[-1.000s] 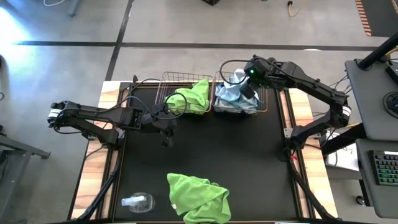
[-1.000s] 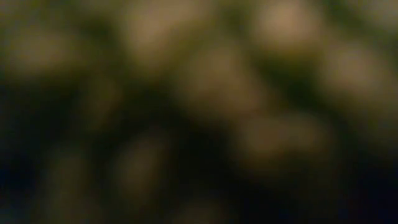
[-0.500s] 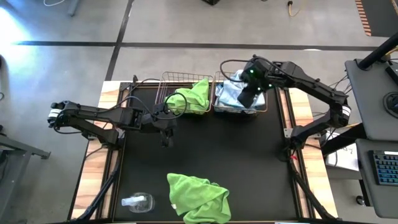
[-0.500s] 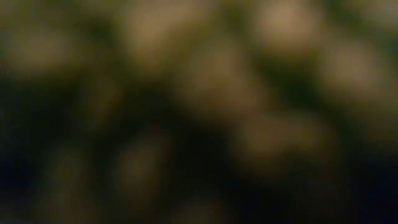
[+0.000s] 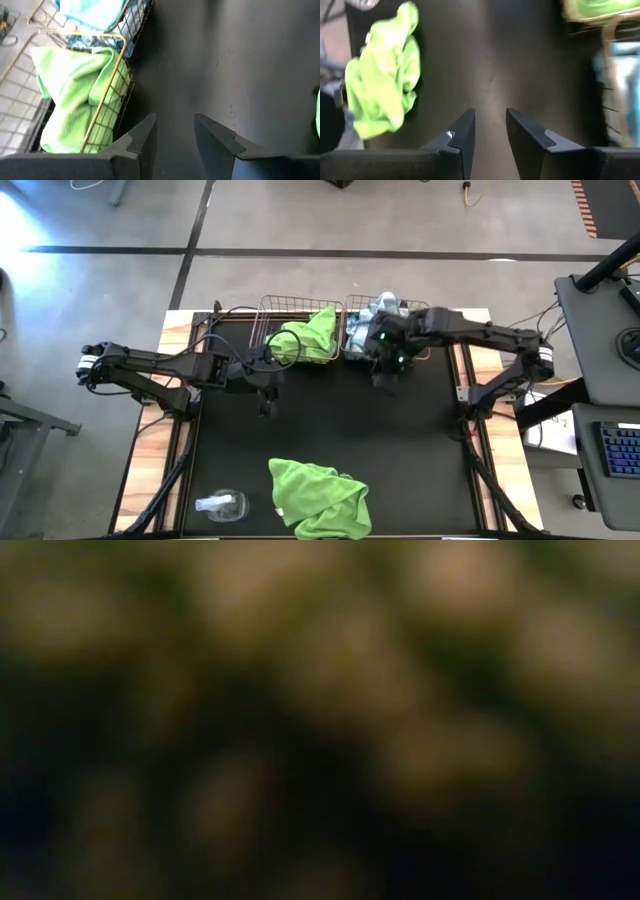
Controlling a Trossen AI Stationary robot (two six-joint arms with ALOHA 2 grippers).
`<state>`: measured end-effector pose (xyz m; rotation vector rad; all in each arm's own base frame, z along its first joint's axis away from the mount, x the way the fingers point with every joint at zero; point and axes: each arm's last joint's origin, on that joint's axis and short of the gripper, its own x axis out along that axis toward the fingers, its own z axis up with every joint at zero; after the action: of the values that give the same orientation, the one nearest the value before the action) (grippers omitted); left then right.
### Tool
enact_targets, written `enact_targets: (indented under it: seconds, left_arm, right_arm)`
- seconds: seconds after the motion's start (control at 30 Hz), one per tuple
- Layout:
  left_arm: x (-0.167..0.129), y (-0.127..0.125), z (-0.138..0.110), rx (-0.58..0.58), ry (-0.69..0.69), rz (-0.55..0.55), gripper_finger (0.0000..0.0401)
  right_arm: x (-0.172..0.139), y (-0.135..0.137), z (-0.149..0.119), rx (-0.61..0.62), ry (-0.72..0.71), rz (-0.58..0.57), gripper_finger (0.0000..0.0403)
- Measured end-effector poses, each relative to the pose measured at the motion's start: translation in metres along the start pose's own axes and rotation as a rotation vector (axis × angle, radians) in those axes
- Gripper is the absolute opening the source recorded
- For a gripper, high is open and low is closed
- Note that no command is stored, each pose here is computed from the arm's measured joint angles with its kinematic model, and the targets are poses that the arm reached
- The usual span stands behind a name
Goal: Sort microfiber towel by color & place in baskets
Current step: Put the green microfiber cloth into the left wire basket
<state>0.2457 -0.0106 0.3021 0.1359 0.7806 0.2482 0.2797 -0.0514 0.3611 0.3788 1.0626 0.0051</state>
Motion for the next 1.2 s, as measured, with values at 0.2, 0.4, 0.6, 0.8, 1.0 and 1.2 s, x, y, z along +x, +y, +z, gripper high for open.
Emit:
enact_targets:
  seconds: [0.2,0.4,0.6,0.8,1.0,1.2]
  left_arm:
    - [0.002,-0.007,0.004,0.091,-0.033,-0.204,0.0115]
    - [0.01,-0.015,0.011,0.061,-0.082,-0.338,0.0115]
    - [0.017,-0.021,0.011,-0.042,-0.046,-0.433,0.0115]
    - [0.031,-0.042,0.015,-0.151,-0.031,-0.529,0.0115]
    - [0.041,-0.07,0.015,-0.186,-0.009,-0.587,0.0115]
    - [0.045,-0.104,0.012,-0.236,0.028,-0.656,0.0115]
  right_arm:
    - [0.031,0.031,0.0,-0.088,0.091,0.027,0.0102]
    - [0.058,0.053,-0.004,-0.12,0.163,-0.01,0.0098]
    - [0.069,0.068,-0.009,-0.133,0.202,-0.001,0.0102]
    - [0.07,0.077,-0.013,-0.128,0.209,0.005,0.0096]
    - [0.07,0.086,-0.017,-0.144,0.212,0.008,0.0094]
    - [0.071,0.095,-0.021,-0.141,0.22,0.013,0.0094]
